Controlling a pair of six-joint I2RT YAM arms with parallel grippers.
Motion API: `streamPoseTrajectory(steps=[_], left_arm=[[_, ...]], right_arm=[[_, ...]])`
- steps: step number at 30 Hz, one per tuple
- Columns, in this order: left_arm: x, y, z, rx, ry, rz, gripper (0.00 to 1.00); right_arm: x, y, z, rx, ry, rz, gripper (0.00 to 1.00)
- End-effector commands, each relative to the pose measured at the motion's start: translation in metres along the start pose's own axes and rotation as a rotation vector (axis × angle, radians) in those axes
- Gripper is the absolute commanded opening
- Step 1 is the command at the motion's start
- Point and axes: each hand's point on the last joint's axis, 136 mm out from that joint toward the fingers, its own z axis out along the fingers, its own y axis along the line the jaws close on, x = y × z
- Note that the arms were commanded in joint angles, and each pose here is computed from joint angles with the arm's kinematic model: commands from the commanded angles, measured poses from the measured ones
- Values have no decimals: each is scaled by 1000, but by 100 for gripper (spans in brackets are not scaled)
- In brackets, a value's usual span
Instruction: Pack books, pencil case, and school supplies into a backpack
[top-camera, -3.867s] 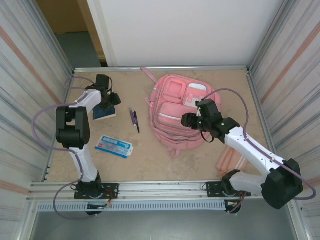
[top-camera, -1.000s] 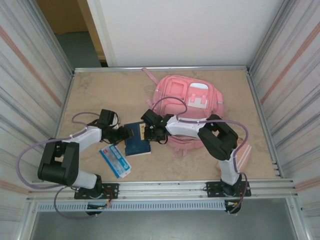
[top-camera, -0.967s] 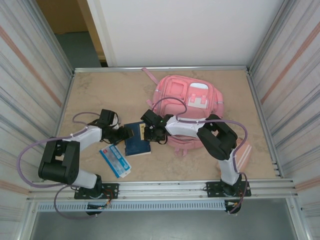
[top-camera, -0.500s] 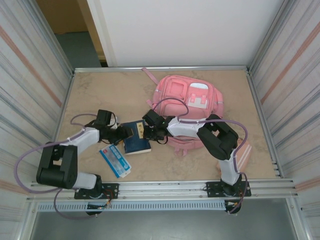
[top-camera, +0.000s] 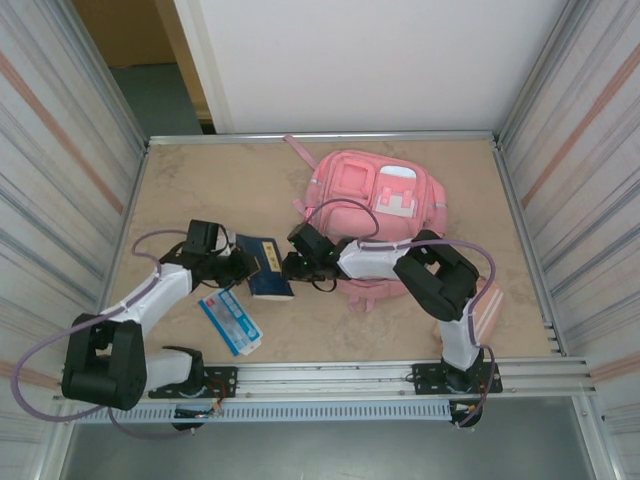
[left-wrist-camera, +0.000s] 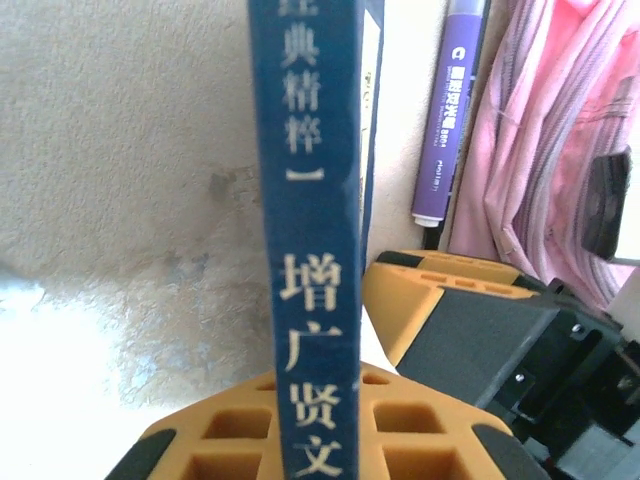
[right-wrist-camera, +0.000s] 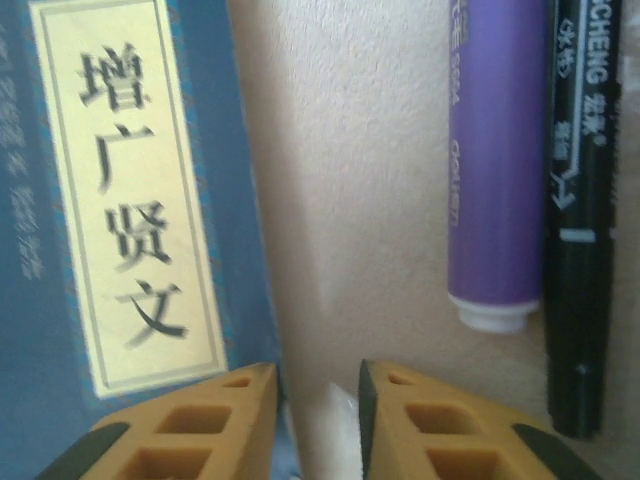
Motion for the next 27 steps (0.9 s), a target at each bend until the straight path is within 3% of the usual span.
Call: streamPoseTrajectory(steps=[1, 8, 10, 13, 16, 18, 22, 24, 27], left_arm=[[-15, -21, -23, 55, -64, -18, 4], [-35, -91, -75, 243, -139, -39, 0], [-41, -115, -91, 304, -161, -31, 0], [-55, -147, -116, 390, -227, 13, 0], [-72, -169, -136, 471, -312, -20, 1], [-83, -176, -145, 516, -361, -94, 0], [-91, -196, -160, 627, -495, -117, 0], [-89, -201, -164, 636, -539, -126, 0], [-81, -210, -168, 644, -563, -118, 0]], right_arm=[[-18, 37, -38, -120, -84, -97, 32], [-65, 62, -151, -138, -354, -114, 48], [-72, 54, -179, -125, -412, 11, 53], [-75, 56, -211, -273, -491, 228, 60], [-76, 56, -229, -326, -478, 406, 67], [-76, 60, -235, -364, -457, 470, 79], [-81, 75, -236, -480, -403, 604, 84], [-84, 78, -229, -506, -382, 683, 92], [-97, 91, -222, -549, -391, 703, 94]])
